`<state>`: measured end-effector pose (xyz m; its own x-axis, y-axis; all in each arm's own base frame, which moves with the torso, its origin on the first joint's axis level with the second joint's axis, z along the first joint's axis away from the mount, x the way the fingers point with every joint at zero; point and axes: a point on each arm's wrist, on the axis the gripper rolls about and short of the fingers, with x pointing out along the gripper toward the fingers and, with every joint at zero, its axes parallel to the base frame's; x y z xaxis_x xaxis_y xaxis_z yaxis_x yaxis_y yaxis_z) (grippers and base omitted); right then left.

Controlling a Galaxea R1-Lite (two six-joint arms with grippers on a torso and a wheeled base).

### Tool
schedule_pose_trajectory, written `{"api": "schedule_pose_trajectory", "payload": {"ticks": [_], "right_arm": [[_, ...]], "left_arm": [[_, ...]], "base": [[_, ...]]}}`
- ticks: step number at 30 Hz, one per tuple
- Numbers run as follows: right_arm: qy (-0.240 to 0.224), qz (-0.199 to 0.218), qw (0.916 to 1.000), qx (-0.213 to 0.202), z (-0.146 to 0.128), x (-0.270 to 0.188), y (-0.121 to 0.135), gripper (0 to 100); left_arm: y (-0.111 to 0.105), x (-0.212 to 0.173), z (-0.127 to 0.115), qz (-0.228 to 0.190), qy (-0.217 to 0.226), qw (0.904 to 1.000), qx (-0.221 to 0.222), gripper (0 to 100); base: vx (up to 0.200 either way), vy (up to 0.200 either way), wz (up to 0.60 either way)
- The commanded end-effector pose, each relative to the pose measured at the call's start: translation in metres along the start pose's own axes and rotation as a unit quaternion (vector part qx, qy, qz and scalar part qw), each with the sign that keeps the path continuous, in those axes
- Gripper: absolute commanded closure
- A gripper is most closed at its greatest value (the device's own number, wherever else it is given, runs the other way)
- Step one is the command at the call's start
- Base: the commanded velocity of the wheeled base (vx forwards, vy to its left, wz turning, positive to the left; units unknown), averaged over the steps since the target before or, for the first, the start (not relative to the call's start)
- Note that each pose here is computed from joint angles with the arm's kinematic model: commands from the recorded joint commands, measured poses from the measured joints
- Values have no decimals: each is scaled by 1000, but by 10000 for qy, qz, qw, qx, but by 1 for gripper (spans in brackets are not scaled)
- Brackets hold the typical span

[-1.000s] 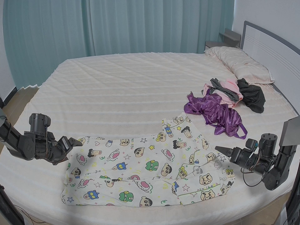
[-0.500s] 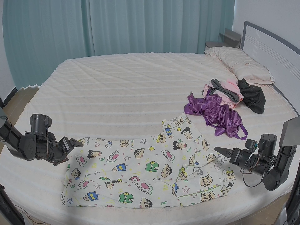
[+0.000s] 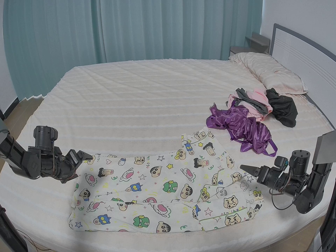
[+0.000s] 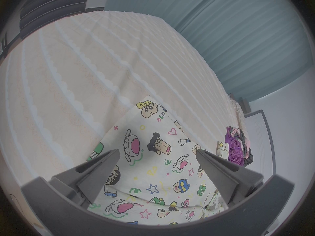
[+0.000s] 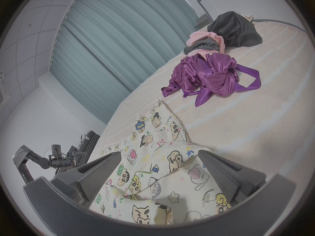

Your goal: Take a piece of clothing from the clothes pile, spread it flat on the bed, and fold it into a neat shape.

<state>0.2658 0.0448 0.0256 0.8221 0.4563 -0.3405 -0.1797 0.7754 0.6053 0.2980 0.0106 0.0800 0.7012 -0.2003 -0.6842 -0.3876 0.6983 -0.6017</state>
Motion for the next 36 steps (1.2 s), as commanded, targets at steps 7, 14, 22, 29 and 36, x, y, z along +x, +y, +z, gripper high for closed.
{"api": "schedule_pose_trajectory", "payload": {"ticks": [7,14,22,29,36], "right_arm": [[13,-3,10000,4,-1,0,0,0],[25,-11,10000,9,-1,1,-1,0],[79,31,10000,-9,-4,2,2,0],[122,37,9999,-10,-5,4,2,0],[145,31,9999,-5,-6,3,2,0]], "left_arm": [[2,5,0,29,49,9999,-124,0],[3,5,-2,46,76,9999,-65,0],[-2,2,5,-4,-106,9999,-33,0],[-11,16,27,8,-401,9988,275,0],[2,49,36,221,-230,9931,1131,0]], "base": [[86,0,0],[86,0,0],[0,0,0],[0,0,0],[0,0,0]]}}
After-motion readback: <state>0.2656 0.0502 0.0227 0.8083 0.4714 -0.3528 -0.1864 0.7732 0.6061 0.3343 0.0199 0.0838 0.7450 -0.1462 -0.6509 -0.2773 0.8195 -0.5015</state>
